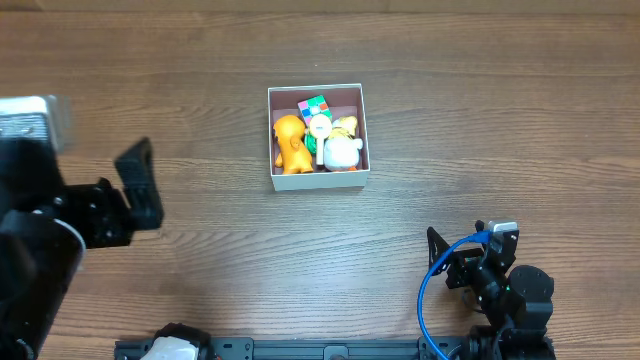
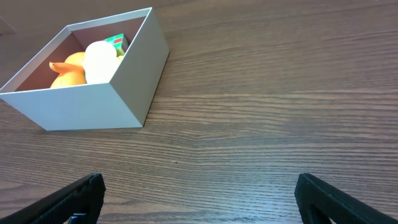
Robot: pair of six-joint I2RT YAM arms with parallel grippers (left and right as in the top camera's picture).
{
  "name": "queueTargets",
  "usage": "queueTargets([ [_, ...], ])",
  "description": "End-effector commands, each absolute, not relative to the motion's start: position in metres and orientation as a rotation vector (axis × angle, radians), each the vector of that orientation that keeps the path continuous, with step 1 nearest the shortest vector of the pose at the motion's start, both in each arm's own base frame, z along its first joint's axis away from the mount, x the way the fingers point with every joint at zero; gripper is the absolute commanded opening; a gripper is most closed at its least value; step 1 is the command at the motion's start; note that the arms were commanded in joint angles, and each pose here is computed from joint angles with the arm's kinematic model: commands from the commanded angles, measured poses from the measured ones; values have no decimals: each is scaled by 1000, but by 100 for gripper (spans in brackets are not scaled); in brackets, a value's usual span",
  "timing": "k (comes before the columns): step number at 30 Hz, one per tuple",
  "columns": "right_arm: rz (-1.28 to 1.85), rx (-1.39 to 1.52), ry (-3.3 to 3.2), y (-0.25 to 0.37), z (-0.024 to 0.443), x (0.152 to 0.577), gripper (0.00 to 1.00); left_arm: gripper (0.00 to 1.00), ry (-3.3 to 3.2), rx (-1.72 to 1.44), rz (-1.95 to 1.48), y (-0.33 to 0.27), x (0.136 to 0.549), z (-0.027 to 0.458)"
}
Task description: Pack container
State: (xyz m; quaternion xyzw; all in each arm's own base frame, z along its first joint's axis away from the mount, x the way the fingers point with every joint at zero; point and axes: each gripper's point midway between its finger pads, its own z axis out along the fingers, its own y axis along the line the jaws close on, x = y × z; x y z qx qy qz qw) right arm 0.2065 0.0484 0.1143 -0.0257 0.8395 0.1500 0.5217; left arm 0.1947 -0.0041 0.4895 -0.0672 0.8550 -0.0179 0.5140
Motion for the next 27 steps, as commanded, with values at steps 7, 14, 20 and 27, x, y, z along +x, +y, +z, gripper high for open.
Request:
queueTargets([
  [7,352,-62,2007,48,112,207,100,100,1776,-370,71,41,189,492],
  [14,352,-62,2007,48,112,207,100,100,1746,-376,47,42,193,416],
  [20,352,-62,2007,48,112,207,100,100,1763,-336,-15,32,206,334],
  [27,352,-62,2007,48,112,207,100,100,1821,-335,-26,30,207,240],
])
